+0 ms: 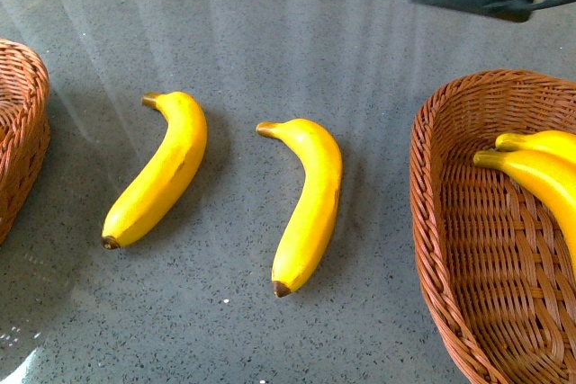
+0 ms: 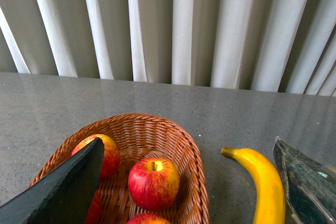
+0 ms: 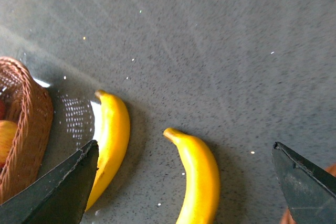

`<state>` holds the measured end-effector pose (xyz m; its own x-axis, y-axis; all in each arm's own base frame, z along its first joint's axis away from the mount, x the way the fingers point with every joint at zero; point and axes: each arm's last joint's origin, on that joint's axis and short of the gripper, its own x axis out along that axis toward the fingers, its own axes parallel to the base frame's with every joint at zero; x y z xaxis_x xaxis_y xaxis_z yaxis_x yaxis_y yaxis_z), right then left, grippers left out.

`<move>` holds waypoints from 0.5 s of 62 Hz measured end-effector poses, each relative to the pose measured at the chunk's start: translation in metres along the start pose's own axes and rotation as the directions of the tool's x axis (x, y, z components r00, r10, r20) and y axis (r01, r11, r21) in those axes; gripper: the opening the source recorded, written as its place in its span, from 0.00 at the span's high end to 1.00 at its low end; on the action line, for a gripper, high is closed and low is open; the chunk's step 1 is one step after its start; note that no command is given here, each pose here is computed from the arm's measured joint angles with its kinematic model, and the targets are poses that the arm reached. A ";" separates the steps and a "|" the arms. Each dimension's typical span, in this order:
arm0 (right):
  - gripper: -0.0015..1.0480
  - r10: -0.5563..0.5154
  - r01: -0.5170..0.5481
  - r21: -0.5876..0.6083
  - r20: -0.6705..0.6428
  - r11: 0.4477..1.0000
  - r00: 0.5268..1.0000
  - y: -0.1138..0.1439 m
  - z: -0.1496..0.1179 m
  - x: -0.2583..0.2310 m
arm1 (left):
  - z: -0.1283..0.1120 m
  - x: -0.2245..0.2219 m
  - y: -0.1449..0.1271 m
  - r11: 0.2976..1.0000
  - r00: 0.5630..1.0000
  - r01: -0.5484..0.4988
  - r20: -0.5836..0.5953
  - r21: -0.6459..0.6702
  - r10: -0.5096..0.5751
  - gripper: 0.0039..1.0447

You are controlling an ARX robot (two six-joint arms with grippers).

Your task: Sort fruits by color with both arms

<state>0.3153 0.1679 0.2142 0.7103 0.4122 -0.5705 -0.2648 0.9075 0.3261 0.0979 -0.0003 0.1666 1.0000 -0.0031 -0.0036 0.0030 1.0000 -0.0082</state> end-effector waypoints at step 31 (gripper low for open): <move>0.09 -0.020 0.006 -0.048 -0.306 0.999 0.952 0.074 -0.039 0.115 | 0.000 0.000 0.000 1.000 1.000 0.000 0.000 0.000 0.000 0.09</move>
<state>0.3523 0.2851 0.1436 0.4823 0.3986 -0.7800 -0.2915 0.9128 0.2862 0.0979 -0.0003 0.1666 1.0000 -0.0031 -0.0036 0.0030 1.0000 -0.0082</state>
